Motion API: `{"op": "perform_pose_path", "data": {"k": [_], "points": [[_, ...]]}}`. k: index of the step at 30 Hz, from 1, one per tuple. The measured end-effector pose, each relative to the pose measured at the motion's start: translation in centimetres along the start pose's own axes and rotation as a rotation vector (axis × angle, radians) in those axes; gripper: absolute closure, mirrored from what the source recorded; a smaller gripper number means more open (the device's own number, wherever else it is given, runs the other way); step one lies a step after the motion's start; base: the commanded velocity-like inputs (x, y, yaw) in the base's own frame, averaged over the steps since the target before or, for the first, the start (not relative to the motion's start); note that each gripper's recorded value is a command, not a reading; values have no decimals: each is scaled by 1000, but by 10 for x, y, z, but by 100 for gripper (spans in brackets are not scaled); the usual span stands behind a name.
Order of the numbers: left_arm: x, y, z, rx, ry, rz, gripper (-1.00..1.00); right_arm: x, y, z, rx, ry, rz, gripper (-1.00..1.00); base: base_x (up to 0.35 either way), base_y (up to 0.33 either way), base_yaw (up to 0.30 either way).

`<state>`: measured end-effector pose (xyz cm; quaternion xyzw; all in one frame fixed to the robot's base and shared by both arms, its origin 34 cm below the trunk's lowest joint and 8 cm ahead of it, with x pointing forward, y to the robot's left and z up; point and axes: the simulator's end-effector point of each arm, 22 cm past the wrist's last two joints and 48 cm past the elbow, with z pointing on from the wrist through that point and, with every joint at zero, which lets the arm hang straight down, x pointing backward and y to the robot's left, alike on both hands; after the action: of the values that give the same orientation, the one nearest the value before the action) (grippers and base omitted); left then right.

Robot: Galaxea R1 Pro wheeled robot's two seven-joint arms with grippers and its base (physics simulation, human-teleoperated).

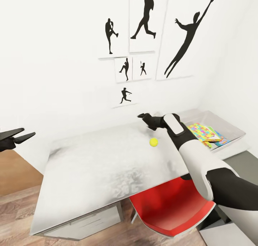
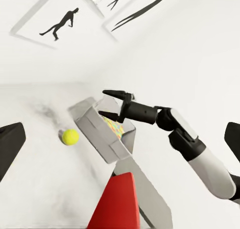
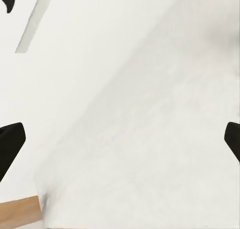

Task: Put all the toys in the child's room - the three board games (two on the bed and one on the table), the two jigsaw puzzles on the table, and the tennis ball on the table - inside the toy box on the table in the child's room.

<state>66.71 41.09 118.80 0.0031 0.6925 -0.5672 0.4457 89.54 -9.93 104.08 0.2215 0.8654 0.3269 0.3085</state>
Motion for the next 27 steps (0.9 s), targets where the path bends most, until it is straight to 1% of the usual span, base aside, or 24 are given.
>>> {"op": "perform_pose_path", "data": {"k": [1,3,4,6,7,8,9,10,12,13,14,15,16,17,18,19,20,23,24,25,26,27], "points": [[0,8,-2,-39,9,3,-100,-3,-10,-1,44,-5,-12,-100,0,0,0],[1,16,-5,-80,19,5,-100,-7,-18,-3,82,-9,-22,-100,0,0,0],[2,25,-8,-119,28,4,-100,-11,-22,-6,110,-10,-31,-100,0,0,0],[5,43,-17,-201,45,2,-100,-19,-22,-11,147,-2,-54,-100,0,0,0],[4,47,-21,-226,49,4,-100,-20,-22,-12,154,1,-61,-100,0,0,0],[3,57,-31,-279,59,10,-100,-22,-21,-15,169,9,-72,-100,0,0,0],[-1,66,-45,-342,67,16,-100,-23,-21,-17,184,17,-81,-100,0,0,0],[-3,71,-54,-376,69,18,-100,-23,-22,-17,193,20,-84,-100,0,0,0],[-18,85,-92,-495,51,26,-100,-24,-26,-20,229,27,-94,-100,0,0,0],[-25,89,-110,-543,36,32,-100,-24,-26,-21,242,29,-97,-100,0,0,0],[-29,90,-118,-565,28,34,-100,-25,-26,-22,246,28,-99,-100,0,0,0],[-34,93,-133,-606,19,42,-100,-27,-23,-23,251,26,-103,-100,0,0,0],[-37,95,-140,-629,18,46,-100,-28,-22,-23,252,25,-105,-100,0,0,0],[-40,98,-154,-678,23,55,-100,-29,-20,-24,254,23,-107,-100,0,0,0],[-41,104,-169,-733,37,61,-100,-32,-20,-25,256,20,-109,-100,0,0,0],[-40,108,-176,-763,45,62,-100,-33,-20,-26,258,18,-110,-100,0,0,0],[-37,116,-193,-823,66,63,-100,-34,-18,-26,258,17,-112,-100,0,0,0],[-30,129,-219,-910,100,70,-100,-34,-17,-26,261,16,-115,-100,0,0,0],[-25,137,-235,-960,127,79,-100,-34,-17,-27,268,14,-121,-100,0,0,0],[-22,140,-243,-984,142,84,-100,-35,-18,-27,273,13,-124,-100,0,0,0],[-16,147,-256,-1025,172,92,-100,-36,-19,-28,284,9,-133,-100,0,0,0],[-13,149,-262,-1045,187,95,-100,-37,-20,-28,291,6,-138,-100,0,0,0]]}}
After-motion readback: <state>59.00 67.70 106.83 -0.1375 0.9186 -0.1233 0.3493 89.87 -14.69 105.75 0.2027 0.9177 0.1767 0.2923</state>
